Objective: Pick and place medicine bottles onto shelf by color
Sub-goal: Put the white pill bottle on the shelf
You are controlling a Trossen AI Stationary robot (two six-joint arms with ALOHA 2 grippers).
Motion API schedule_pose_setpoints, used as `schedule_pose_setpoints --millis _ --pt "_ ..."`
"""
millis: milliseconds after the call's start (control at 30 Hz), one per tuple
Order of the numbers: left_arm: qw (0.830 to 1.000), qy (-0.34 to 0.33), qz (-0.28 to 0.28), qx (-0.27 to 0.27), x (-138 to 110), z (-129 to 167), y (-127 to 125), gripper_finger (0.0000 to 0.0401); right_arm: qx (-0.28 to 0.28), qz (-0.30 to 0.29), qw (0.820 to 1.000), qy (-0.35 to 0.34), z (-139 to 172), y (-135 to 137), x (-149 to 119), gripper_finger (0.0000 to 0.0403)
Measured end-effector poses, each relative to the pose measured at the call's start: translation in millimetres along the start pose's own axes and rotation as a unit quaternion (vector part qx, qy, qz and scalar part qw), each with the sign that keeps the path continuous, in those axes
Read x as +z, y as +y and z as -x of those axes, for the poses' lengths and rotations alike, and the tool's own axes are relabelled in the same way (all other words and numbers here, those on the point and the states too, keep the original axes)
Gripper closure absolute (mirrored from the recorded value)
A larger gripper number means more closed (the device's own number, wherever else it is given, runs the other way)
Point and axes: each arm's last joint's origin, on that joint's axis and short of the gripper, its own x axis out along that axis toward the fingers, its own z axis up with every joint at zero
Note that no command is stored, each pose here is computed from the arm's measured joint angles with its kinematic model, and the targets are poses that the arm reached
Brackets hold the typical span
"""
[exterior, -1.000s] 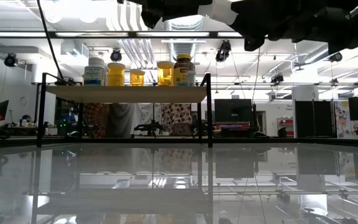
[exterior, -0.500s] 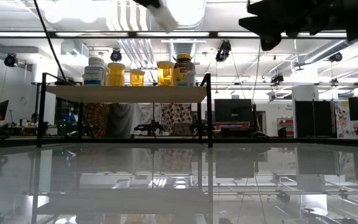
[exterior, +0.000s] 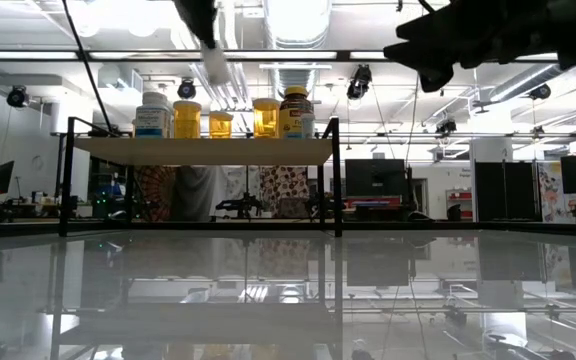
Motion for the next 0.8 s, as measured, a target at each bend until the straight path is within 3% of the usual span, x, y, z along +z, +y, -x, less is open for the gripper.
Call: schedule_pose_setpoints --millis 100,333,800 --pt "0.999 0.028 0.013 0.009 -2.1 -10.3 10.8 0.0285 0.000 -0.001 1.000 0.006 -1.9 0.0 -2.3 0.0218" --pt "0.999 0.026 0.030 0.019 -0.3 -22.5 22.9 0.0285 0.000 0.000 1.000 0.010 -2.9 0.0 -3.8 0.0218" --pt "0.999 0.032 0.024 0.018 -1.3 -64.1 24.0 0.0285 0.000 -0.005 1.000 0.017 -4.8 0.0 -6.4 0.0218"
